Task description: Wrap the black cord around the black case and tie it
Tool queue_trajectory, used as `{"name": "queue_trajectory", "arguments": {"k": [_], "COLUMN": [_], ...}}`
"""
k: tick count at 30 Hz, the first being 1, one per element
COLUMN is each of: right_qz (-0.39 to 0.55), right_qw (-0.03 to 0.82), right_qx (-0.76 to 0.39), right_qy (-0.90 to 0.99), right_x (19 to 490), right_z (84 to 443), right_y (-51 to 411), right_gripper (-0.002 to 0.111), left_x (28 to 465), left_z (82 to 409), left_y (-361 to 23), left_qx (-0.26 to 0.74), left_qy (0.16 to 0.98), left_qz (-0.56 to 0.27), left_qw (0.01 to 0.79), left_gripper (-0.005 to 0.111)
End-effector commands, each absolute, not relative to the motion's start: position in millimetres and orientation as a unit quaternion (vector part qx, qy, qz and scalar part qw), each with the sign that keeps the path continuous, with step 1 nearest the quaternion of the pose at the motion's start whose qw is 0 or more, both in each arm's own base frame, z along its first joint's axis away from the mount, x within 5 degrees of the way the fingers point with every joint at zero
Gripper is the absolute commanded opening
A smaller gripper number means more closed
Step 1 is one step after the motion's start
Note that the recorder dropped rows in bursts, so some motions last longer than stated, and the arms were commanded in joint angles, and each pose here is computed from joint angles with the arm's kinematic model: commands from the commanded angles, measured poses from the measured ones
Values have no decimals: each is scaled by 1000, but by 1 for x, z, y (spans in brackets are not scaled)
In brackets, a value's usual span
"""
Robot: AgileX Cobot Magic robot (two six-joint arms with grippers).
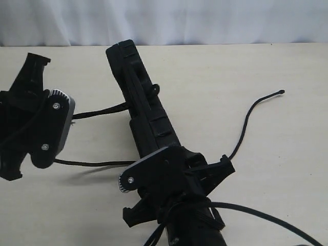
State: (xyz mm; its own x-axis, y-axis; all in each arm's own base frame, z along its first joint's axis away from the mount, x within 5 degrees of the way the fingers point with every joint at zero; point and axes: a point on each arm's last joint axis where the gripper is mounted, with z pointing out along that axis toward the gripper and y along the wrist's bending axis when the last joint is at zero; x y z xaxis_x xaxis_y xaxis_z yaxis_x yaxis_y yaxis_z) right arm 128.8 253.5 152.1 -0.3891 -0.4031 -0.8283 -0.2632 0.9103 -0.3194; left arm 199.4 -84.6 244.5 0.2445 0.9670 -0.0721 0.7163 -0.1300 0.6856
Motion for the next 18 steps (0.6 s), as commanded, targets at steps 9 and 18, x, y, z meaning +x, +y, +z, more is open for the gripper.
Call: {"name": "queue_trajectory", "arguments": {"k": [9,18], "right_qz": [-27,-27], "right_qw": [461,456], "right_qx": [-234,-224], "right_qy": [856,861], "right_x": [122,121], "right_z": [138,142], "right_y": [259,257], "right_gripper": [6,86], "left_x": [225,227], "left_z": [223,227], "left_y": [-130,-131], "left_qx": [663,638], "left_qy": [599,609], "left_qz": [138,134], "left_qw": [427,453], "left_gripper": [0,0]}}
